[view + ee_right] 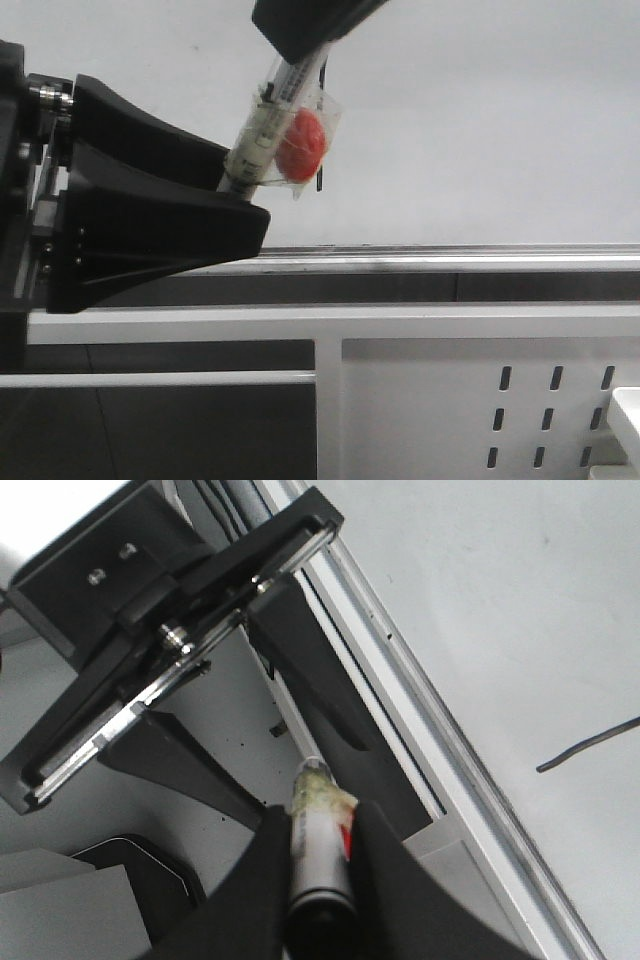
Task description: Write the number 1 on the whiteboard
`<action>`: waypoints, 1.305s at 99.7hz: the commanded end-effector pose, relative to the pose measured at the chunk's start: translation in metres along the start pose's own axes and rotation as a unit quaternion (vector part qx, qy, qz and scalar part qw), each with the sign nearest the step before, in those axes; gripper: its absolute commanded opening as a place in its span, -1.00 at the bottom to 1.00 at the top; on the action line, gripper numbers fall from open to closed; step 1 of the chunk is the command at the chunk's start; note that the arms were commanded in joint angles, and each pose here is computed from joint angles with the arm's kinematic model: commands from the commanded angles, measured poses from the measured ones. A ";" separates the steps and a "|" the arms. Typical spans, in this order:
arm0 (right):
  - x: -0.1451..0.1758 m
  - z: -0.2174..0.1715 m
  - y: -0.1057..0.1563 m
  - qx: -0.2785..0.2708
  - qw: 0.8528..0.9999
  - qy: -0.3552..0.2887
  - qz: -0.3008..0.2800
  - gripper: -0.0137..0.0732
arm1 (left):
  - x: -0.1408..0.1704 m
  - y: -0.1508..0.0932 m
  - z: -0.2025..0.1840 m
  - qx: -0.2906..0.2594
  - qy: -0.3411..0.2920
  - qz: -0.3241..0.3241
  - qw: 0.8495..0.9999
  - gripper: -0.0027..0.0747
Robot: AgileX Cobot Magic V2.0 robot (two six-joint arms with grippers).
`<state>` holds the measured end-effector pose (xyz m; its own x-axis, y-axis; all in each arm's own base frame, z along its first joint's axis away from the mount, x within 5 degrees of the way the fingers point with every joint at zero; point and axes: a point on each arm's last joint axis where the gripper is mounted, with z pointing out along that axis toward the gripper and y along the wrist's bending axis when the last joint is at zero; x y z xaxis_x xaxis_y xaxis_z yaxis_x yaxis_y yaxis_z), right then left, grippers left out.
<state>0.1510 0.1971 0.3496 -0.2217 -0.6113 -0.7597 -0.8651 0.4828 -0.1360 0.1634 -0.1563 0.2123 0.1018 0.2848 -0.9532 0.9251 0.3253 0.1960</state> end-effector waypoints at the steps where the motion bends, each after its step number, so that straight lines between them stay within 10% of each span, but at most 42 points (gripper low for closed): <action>1: -0.016 -0.012 -0.003 0.011 0.998 -0.056 -0.002 -0.85 | -0.017 0.004 0.000 -0.006 -0.054 -0.002 0.999 0.01; 23: -0.016 -0.009 -0.002 0.007 0.999 -0.052 0.003 -0.85 | -0.016 0.005 0.000 -0.008 -0.049 -0.002 0.999 -0.10; 38: -0.016 -0.009 -0.002 0.006 0.999 -0.052 0.003 -0.85 | -0.016 0.004 0.000 -0.003 -0.051 0.001 0.999 -0.98; 74: -0.016 -0.009 -0.002 0.002 0.999 -0.052 0.009 -0.83 | -0.013 0.002 -0.001 -0.002 -0.046 -0.006 0.999 -0.98; 102: -0.018 -0.023 -0.003 0.014 0.998 -0.069 -0.003 0.50 | 0.004 0.005 -0.014 -0.099 -0.072 -0.110 0.986 -0.98; 119: -0.016 -0.046 -0.006 0.041 0.995 -0.085 -0.021 0.18 | 0.015 0.005 -0.030 -0.179 -0.118 -0.177 0.961 -0.98; 130: -0.011 -0.058 -0.005 0.041 0.996 -0.075 -0.024 -0.66 | 0.025 0.004 -0.038 -0.217 -0.118 -0.204 0.948 -0.98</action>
<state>0.1364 0.1742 0.3727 -0.1642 -0.5868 -0.7929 -0.8505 0.4914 -0.1875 0.1538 -0.1201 0.1870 -0.1680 -0.0047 -0.9858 0.7252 0.6767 -0.1268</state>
